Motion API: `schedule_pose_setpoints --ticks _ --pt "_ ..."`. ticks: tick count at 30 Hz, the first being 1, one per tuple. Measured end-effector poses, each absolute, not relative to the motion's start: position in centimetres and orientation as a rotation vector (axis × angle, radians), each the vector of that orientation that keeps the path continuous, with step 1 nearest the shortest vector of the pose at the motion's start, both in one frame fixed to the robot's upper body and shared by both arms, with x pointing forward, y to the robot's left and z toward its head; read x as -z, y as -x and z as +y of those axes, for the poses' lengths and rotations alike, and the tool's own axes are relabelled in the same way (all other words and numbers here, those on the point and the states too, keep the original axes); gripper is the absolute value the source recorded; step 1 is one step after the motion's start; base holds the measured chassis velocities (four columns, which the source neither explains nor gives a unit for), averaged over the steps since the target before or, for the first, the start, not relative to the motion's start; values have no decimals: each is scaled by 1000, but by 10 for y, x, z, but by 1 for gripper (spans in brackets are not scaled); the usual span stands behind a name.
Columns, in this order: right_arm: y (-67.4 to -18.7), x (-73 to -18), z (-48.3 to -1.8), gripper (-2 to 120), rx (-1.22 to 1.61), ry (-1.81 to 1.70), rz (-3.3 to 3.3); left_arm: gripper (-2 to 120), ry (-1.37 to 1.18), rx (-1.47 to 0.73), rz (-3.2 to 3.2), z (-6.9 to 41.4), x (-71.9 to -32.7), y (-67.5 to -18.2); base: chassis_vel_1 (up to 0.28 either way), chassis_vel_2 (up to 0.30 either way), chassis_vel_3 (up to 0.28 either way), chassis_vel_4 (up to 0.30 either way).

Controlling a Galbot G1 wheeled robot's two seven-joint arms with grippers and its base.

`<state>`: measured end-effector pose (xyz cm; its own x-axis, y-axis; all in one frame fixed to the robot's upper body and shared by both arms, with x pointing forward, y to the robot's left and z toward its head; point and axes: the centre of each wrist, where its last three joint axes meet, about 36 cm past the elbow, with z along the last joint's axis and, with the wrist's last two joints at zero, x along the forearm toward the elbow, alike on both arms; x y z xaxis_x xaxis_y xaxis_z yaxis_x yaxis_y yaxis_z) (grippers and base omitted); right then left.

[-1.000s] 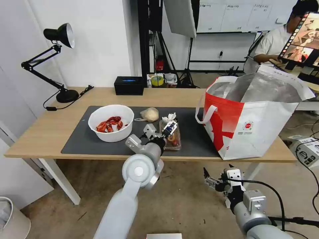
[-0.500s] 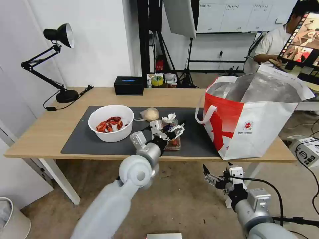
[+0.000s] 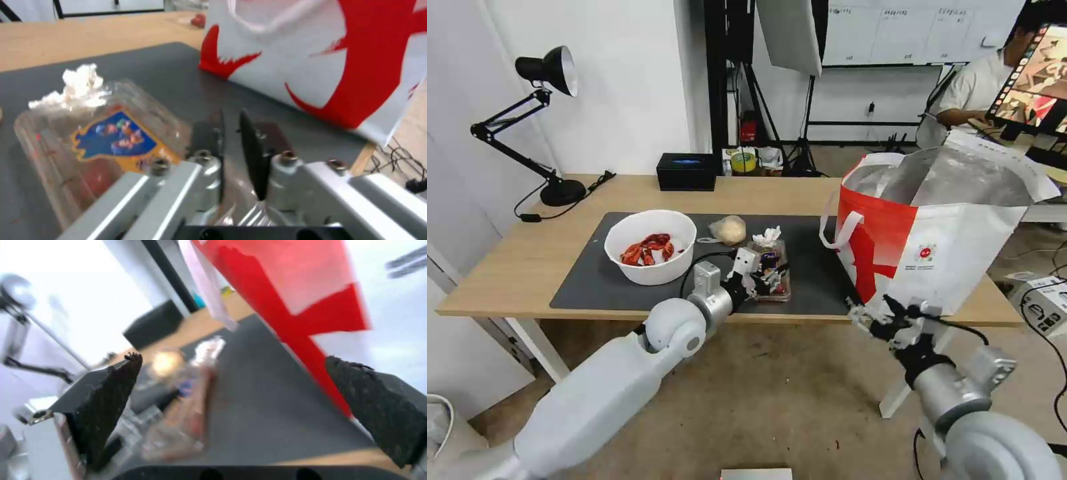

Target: Pick up the trash from the table and place it into the takeout bag.

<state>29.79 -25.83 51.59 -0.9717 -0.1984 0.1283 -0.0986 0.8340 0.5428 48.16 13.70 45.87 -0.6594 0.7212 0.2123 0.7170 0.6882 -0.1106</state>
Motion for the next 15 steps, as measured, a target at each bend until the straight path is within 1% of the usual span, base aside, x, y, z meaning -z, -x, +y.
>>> schedule_pose_setpoints --ticks 1,2,3,6,10,15 --pt "-302 -517 -258 100 863 -239 -2825 4 1150 -19 -2659 138 -457 -482 0 0 0 0" --pt "-302 -517 -258 100 863 -239 -2825 4 1150 -19 -2659 138 -457 -482 0 0 0 0" --pt "-311 -520 -258 100 939 -256 -2796 0 1142 -10 -2657 140 -456 -483 0 0 0 0" --pt "-330 -524 -261 100 1078 -282 -2722 0 1122 10 -2657 147 -453 -485 0 0 0 0" --pt "-344 -522 -264 100 1154 -304 -2650 0 1112 19 -2652 153 -450 -484 0 0 0 0" --pt "-359 -516 -264 100 1179 -334 -2568 0 1108 40 -2647 159 -447 -483 0 0 0 0"
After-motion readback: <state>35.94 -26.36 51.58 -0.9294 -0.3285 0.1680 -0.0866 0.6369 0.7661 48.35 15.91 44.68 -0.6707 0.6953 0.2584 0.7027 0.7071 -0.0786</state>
